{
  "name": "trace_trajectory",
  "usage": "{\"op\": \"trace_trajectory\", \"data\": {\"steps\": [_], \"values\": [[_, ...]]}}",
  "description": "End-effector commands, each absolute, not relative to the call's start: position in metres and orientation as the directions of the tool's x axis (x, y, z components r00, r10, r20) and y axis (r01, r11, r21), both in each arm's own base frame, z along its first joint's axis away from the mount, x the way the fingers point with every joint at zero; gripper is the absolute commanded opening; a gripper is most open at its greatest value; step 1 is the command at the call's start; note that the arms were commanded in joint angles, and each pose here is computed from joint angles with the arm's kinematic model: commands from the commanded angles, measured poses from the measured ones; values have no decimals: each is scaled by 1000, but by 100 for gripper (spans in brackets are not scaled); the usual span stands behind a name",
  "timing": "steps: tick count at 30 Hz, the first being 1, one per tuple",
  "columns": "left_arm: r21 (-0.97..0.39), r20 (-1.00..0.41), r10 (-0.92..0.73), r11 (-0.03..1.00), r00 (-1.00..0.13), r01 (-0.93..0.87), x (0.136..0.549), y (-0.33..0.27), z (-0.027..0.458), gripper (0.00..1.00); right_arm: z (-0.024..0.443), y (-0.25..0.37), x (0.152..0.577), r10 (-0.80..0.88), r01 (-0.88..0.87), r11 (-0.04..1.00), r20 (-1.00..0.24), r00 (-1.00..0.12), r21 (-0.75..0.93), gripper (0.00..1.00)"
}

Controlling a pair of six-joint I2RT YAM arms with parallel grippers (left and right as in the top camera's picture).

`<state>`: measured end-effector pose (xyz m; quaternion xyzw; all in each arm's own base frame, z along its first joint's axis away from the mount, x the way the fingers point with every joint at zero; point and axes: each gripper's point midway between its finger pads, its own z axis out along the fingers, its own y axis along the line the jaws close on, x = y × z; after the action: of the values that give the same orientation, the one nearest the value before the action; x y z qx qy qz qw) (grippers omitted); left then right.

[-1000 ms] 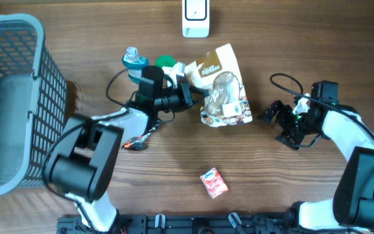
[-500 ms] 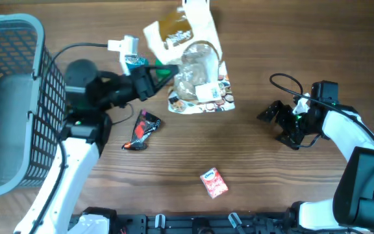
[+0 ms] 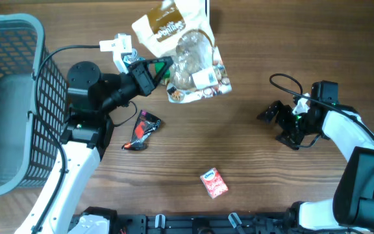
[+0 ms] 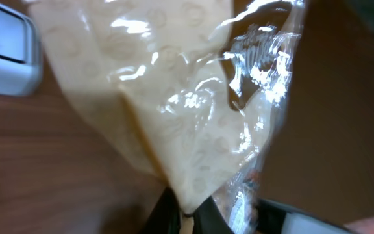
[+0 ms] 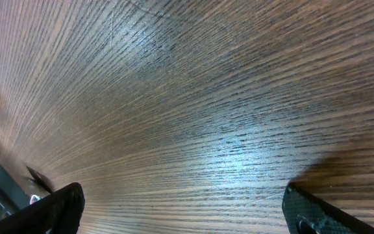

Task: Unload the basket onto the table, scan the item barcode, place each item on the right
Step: 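Lift the PanTree bag with the left gripper toward the scanner, then carry the bag up to the white scanner with the left gripper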

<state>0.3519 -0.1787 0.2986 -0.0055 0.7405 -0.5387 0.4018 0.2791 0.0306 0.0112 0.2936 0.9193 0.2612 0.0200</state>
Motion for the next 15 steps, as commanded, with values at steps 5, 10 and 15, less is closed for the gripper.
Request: {"op": "trace_trajectory", "data": {"steps": [5,10,15], "values": [[-513,-835,-457,847,-307,135,413,-135,331,4,-38,-9,243,565,574,783,113,-817,239,100],[-381,-904,-319,904,-286,194,468,-163,366,4,-38,-9,243,565,574,783,113,-817,239,100],[14,-961,57,988,-272,156,523,-187,343,4,-38,-9,244,565,573,783,109,-818,240,100]]}}
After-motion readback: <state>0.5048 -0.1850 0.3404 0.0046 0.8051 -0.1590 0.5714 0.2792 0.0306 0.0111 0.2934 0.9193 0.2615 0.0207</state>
